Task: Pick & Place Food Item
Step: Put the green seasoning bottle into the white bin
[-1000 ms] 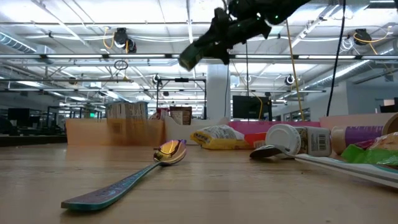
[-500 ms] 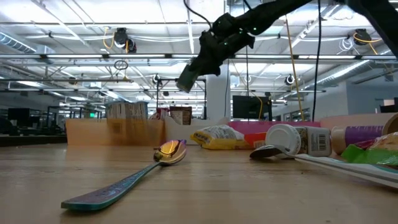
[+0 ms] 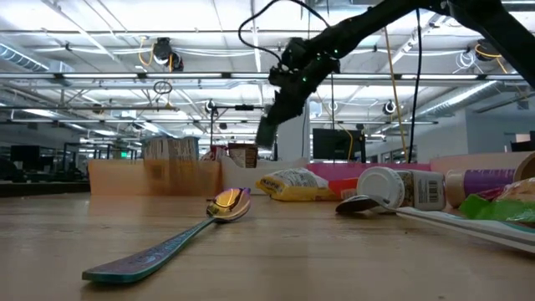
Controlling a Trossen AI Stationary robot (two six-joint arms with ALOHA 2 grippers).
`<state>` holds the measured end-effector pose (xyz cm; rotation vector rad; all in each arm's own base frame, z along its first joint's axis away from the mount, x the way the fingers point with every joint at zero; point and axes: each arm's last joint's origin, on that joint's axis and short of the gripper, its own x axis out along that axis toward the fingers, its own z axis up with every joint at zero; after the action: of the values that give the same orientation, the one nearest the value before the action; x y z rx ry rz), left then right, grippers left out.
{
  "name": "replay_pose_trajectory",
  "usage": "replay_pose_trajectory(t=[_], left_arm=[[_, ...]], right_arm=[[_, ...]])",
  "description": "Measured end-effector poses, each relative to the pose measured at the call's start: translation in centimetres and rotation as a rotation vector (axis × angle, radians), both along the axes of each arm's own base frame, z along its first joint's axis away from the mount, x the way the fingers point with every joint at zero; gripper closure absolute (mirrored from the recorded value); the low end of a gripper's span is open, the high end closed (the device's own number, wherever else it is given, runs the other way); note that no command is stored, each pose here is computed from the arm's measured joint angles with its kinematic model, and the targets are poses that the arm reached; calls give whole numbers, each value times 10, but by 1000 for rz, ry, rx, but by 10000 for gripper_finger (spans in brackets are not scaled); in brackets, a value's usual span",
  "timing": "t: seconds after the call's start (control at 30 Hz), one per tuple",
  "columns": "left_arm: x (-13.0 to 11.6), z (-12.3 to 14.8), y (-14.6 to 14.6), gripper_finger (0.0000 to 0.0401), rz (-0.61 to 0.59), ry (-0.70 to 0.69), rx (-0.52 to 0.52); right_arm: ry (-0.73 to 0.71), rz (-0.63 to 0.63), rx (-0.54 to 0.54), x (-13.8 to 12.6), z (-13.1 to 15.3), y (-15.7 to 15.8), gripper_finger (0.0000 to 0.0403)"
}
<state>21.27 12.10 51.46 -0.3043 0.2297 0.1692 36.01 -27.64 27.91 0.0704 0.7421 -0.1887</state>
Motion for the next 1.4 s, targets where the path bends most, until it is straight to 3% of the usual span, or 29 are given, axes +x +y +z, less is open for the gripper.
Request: replay_pose_trajectory(t=[0.27,0.43,0.7,1.03,1.4], left_arm=[[-1,-1,1,36,-18,24,80],[-3,-5,6,36,-5,48,97],[-2,-20,17,36,-1,89,55],[9,-46,24,36,-25,141,-22],[10,-48,24,36,-35,135,-35]], right_arm=[[127,-31,60,-21,-21,-7,212],[205,-34,-25,-24,-26,-9,212],[234,15,-137,-22,-24,-9,212],[266,25,-112,-13,-51,-16,212],[304,27,-154,-9,-61,-17,212]])
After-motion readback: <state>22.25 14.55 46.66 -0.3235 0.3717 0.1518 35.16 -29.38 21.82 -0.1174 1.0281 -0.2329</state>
